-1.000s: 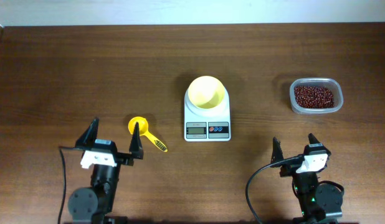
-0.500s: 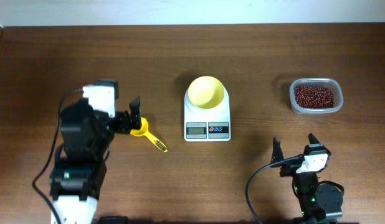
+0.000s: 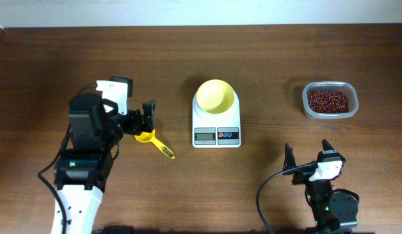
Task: Scoop item into bowl and weigh 50g on scale
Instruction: 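Move the left gripper down over the yellow scoop's bowl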
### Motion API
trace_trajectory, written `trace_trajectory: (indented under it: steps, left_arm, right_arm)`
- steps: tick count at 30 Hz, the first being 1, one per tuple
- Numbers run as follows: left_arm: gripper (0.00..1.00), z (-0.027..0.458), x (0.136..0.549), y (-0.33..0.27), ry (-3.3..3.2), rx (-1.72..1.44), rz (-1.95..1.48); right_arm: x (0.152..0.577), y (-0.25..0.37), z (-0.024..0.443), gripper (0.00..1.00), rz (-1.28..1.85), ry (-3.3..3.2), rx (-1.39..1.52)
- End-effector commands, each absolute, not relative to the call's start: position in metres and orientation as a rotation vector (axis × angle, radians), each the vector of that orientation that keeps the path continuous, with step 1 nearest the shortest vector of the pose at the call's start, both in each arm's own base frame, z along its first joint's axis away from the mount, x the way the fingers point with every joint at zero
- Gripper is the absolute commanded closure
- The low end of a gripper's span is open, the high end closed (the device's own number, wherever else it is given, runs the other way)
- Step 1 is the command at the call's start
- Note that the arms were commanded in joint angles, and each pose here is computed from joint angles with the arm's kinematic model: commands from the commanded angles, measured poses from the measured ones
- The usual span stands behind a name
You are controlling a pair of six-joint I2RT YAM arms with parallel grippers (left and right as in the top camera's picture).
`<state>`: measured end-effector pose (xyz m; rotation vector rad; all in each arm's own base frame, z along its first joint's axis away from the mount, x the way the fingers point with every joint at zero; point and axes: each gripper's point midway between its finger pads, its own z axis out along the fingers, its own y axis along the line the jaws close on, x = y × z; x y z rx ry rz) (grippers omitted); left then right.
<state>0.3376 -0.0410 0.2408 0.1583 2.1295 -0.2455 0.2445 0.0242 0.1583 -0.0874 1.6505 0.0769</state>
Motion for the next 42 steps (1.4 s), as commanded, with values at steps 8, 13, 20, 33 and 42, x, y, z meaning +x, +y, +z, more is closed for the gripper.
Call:
trace_trajectory:
  steps: [8,13,20,33,42]
  left_arm:
    - [0.01,0.195,0.347,0.016,2.244,-0.566,-0.128]
    - [0.01,0.151,0.319,0.015,2.44,-0.699,-0.103]
    - [0.01,0.089,0.313,0.012,2.644,-0.789,-0.058]
    - [0.03,0.033,0.332,0.0,2.745,-0.811,-0.129]
    - [0.16,0.034,0.337,0.001,2.72,-0.805,-0.126]
  right_arm:
    - [0.245,0.023,0.155,0.01,0.07,1.656,-0.082]
    - [0.245,0.023,0.155,0.01,0.07,1.656,-0.082]
    - [0.245,0.023,0.155,0.02,0.07,1.656,-0.083]
    - [0.245,0.023,0.155,0.01,0.07,1.656,-0.082]
    - [0.245,0.023,0.155,0.01,0.07,1.656,-0.083]
